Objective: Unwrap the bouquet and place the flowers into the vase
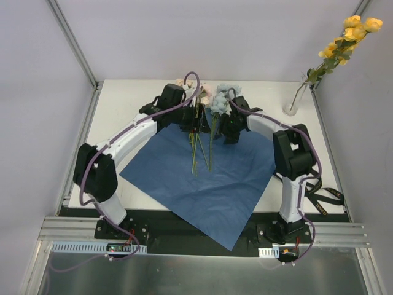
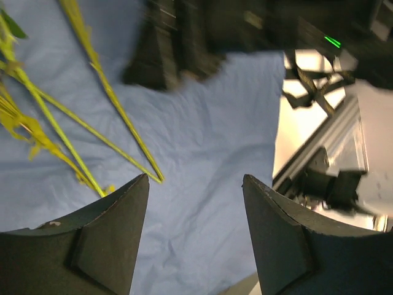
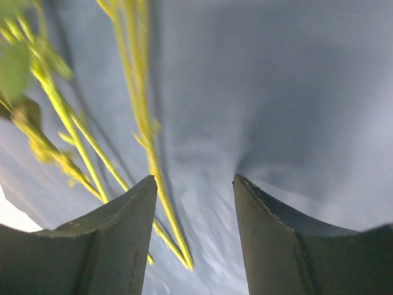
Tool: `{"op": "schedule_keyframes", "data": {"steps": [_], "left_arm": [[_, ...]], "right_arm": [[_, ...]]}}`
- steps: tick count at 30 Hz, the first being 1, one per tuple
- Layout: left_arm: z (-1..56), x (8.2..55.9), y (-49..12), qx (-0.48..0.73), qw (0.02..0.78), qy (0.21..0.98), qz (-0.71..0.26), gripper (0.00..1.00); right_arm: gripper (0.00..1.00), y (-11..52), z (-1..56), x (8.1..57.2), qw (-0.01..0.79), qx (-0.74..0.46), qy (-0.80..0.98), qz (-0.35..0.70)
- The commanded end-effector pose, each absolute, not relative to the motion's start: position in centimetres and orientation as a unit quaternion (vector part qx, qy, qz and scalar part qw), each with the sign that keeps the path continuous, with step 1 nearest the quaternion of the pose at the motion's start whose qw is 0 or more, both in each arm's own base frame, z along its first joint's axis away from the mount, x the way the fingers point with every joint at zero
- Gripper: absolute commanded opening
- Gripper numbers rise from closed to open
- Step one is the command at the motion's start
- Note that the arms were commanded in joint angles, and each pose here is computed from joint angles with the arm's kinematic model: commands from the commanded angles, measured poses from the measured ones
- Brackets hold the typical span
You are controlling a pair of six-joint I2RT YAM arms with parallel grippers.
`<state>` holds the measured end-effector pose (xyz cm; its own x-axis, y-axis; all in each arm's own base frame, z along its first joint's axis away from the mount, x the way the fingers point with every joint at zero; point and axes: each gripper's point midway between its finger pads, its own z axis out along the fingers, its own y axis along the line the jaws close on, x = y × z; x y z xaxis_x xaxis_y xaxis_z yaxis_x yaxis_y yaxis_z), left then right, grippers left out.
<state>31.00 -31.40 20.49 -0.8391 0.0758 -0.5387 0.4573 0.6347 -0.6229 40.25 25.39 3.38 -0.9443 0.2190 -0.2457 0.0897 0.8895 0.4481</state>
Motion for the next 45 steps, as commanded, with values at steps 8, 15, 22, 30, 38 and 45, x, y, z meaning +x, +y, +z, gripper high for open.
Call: {"op": "schedule_keyframes", "data": {"steps": [8, 15, 22, 30, 38, 45], "left_arm": [[11.9, 40.3, -34.5, 0.134, 0.247, 0.926, -0.253, 0.45], [8.1, 42.2, -34.7, 0.14, 0.254, 0.945, -0.155, 0.48], [3.2, 40.6, -35.9, 0.154, 0.203, 0.957, -0.14, 0.34], [4.9, 41.3, -35.4, 0.166, 0.237, 0.95, -0.114, 0.05], [3.3, 40.7, -35.5, 0.184, 0.215, 0.952, -0.116, 0.17], [6.9, 40.5, -36.3, 0.197, 0.231, 0.941, -0.15, 0.0]], "right_arm": [[0.56, 10.8, 11.2, 33.2, 0.231, 0.131, 0.956, 0.128], [0.57, 9.3, 14.7, 29.6, 0.274, 0.114, 0.947, 0.125], [0.57, 9.9, 15.0, 29.7, 0.273, 0.108, 0.945, 0.141], [0.57, 11.0, 15.4, 30.6, 0.271, 0.108, 0.942, 0.163], [0.57, 12.4, 17.0, 30.9, 0.28, 0.109, 0.936, 0.181], [0.6, 13.8, 18.0, 31.1, 0.277, 0.104, 0.932, 0.209]]}}
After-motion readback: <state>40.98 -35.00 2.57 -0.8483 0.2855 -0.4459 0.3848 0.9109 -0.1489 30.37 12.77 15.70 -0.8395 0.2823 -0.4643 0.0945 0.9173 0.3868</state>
